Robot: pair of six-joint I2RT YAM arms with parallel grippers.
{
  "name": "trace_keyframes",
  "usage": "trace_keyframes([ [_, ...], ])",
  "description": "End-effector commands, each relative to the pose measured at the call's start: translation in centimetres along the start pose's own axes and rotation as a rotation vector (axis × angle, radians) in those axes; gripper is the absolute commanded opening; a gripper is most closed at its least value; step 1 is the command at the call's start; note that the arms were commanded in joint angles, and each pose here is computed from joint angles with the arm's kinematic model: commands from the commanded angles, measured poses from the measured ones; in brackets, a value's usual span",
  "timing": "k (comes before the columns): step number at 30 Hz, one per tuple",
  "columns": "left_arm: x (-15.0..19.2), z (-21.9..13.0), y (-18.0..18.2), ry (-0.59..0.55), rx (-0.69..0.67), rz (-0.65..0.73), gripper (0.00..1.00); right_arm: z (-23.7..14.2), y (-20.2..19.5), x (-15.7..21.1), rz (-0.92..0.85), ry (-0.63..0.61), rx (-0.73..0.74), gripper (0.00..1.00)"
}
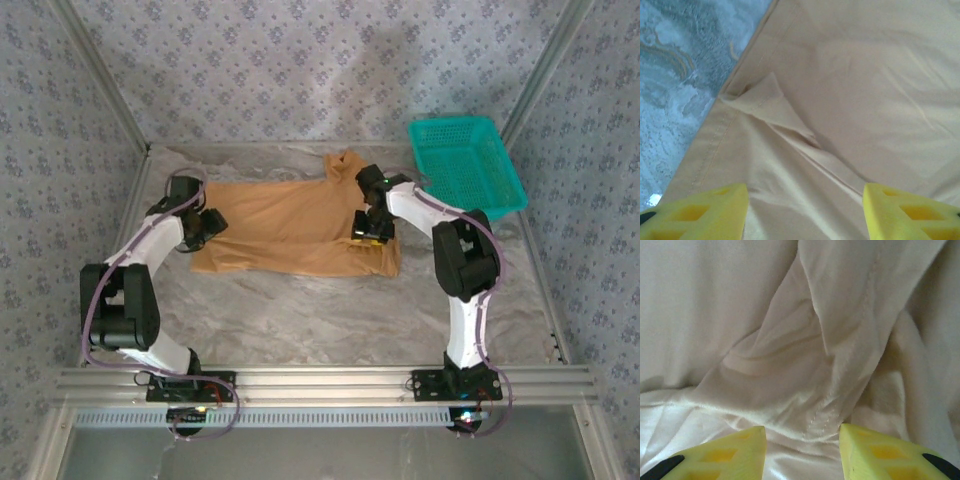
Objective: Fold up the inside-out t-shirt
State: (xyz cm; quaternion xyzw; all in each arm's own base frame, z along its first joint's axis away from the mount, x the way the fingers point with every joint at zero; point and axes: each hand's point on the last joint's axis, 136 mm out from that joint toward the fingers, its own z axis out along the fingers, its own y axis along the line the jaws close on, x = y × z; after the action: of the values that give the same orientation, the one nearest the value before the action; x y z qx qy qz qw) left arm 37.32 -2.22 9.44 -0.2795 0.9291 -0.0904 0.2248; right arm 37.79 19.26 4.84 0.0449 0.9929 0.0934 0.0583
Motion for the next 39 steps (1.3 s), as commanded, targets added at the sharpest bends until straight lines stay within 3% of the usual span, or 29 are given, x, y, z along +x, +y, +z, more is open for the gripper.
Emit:
trace_keyframes([
  [1,0.0,-0.4,-0.4,-0.001,0.030,-0.006,0.60,0.6,0.5,-0.6,0.031,-0.007,-0.014,0.34],
  [5,-0.3,-1.0,-0.4,-0.016,0.030,0.001,0.58,-0.2,1.0,-1.3,0.036,-0.030,-0.024,0.00],
  [12,-0.8,-1.3,-0.5,-0.026,0.030,0.001,0.58,-2.5,3.2,-3.4,0.025,-0.080,-0.079,0.00],
  [19,-1.3,-0.8,-0.9,-0.024,0.026,0.000,0.57,-0.2,5.8,-7.9,0.034,-0.062,-0.113,0.00],
  [20,-1.7,-0.8,-0.8,-0.035,0.020,-0.002,0.57,0.1,6.3,-8.2,0.024,-0.057,-0.120,0.09],
  [22,-2.7,-1.0,-1.1,-0.064,0.024,-0.007,0.59,0.4,6.9,-9.3,0.015,-0.063,-0.127,0.42],
  [24,-4.4,-1.3,-2.2,-0.106,0.058,-0.010,0.63,-0.1,7.1,-10.9,0.011,-0.108,-0.118,0.59],
  [28,-7.9,-1.0,-4.9,-0.176,0.122,0.024,0.66,-1.1,7.2,-14.7,0.021,-0.251,-0.153,0.62],
  [32,-9.5,2.9,-8.2,-0.112,0.203,0.081,0.65,-0.3,6.1,-19.5,0.111,-0.354,-0.238,0.62],
  [35,-9.1,7.1,-9.4,-0.018,0.241,0.081,0.61,1.0,4.8,-21.7,0.212,-0.336,-0.311,0.59],
  [39,-7.4,10.5,-7.9,0.042,0.223,0.021,0.61,2.9,4.1,-21.0,0.236,-0.280,-0.324,0.57],
])
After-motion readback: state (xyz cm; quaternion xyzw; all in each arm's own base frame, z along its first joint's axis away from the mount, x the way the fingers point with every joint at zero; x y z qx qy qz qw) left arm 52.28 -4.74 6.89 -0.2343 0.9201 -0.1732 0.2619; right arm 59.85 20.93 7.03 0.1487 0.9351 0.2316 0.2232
